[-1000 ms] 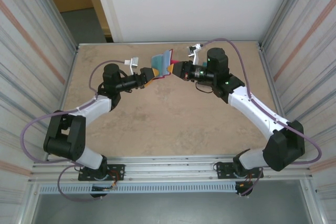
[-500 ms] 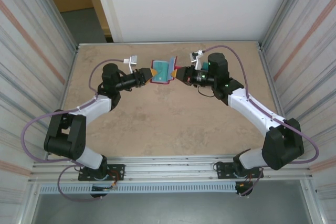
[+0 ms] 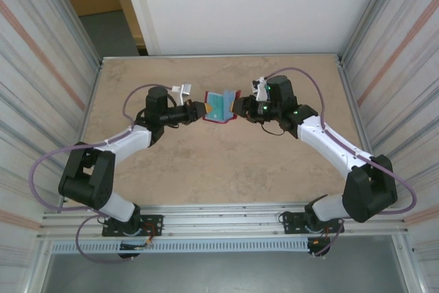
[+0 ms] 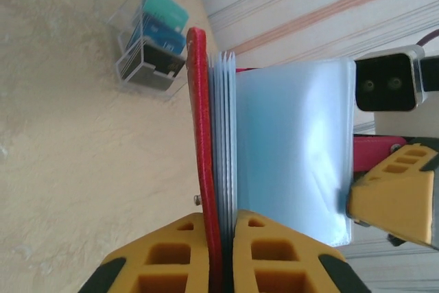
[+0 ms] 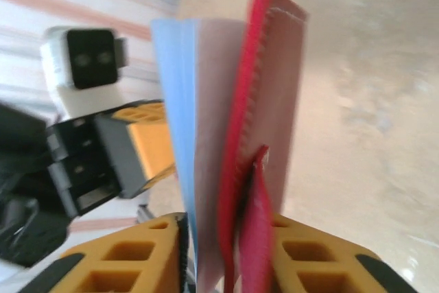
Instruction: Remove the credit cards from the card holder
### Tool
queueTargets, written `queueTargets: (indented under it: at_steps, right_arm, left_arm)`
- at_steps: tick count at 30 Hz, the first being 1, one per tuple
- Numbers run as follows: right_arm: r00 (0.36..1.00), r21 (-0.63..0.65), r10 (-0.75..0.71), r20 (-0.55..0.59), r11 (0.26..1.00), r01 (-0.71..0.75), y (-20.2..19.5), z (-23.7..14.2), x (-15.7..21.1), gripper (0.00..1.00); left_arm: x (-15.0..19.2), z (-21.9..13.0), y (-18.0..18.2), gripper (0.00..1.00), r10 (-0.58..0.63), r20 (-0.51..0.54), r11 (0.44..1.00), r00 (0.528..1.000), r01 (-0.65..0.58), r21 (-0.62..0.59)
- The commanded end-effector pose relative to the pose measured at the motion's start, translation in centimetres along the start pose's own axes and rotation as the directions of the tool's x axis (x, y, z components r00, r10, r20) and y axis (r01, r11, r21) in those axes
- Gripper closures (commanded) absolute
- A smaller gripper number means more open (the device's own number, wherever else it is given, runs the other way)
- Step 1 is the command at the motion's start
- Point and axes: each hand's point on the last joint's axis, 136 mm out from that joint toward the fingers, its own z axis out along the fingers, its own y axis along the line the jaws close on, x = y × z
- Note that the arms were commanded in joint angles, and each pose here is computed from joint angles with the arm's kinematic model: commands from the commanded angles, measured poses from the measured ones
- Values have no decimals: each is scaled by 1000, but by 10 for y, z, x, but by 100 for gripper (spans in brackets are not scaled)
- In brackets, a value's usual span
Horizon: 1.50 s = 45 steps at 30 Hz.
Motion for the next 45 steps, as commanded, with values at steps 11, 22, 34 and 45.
queueTargets:
  at_steps: [11,22,34,45]
  right_arm:
    - [985,572,-57,164,819,-48,-85,-73,-13,55]
    - [998,425,-64,-1,903,58,-61,0,5,55]
    - [978,414,100,-181,910,-17,-106,73,44,65]
    - [954,410,119,-276,912,5,-108,100,74,69]
  left_arm:
    - [64,49,52,100,-31,-142,984,989,5,-180]
    - [88,49,89,100,-102,-181,967,978,56,-247]
    - [103,33,110,100,-185,-188,949,965,126,-288]
    - [112,14,106,83,-229,-162,929,960,165,-331]
